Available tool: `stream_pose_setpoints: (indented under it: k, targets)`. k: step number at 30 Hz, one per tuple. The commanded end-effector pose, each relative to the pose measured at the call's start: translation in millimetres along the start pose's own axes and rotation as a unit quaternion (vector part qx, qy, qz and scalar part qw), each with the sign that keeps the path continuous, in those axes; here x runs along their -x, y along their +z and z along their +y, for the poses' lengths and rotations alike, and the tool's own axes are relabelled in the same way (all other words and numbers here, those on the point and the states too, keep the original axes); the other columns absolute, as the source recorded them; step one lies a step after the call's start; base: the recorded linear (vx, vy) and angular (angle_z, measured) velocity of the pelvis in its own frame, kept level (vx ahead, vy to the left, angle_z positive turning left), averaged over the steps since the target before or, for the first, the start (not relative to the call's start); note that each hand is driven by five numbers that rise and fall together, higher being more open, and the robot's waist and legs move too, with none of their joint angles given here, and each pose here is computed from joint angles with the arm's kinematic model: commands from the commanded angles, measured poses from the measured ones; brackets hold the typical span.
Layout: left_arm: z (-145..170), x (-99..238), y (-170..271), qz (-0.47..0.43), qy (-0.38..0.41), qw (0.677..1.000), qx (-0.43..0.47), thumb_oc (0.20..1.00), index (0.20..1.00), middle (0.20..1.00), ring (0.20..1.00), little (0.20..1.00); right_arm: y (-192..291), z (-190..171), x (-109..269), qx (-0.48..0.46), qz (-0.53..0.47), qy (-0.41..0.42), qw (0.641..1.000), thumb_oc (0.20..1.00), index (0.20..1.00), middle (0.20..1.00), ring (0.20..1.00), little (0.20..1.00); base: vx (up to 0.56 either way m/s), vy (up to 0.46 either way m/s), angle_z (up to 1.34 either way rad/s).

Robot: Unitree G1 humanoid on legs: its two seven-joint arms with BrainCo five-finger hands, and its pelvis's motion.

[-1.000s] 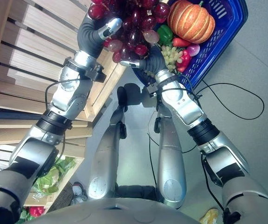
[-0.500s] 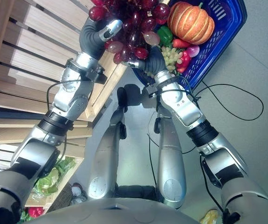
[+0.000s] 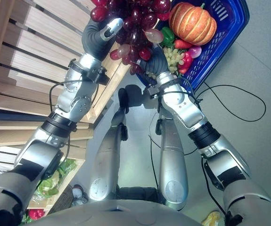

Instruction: Pick up fruits and vegetables into the basket

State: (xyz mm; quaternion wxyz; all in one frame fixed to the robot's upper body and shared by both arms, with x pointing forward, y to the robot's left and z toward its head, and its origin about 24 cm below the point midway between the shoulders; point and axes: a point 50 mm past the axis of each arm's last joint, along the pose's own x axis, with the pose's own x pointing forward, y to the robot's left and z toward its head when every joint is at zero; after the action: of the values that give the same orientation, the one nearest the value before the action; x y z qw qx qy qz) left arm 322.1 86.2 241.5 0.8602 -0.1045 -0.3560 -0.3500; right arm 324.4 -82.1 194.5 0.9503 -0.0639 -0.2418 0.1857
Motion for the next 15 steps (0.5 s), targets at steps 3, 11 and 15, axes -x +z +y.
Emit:
stream_pose_setpoints:
  k: [3,11,15]
  targets:
    - [-44.9,-5.4,13.4,-0.056,-0.097,0.993,0.036,0.2,0.2,0.2,0.2,0.2,54.6,22.8,-8.1,-0.07,-0.14,0.019,0.988,0.2,0.2,0.2,0.2,0.2,0.0,0.0,0.0]
    - [-36.7,-4.0,7.7,-0.034,-0.037,0.999,0.015,1.0,1.0,1.0,1.0,1.0,55.8,22.1,-7.8,-0.071,-0.144,0.012,0.987,0.2,0.2,0.2,0.2,0.2,0.0,0.0,0.0]
    - [-27.8,-1.0,7.5,-0.036,0.009,0.999,0.008,1.0,1.0,1.0,1.0,1.0,55.2,19.0,-7.7,-0.073,-0.142,0.006,0.987,0.2,0.2,0.2,0.2,0.2,0.0,0.0,0.0]
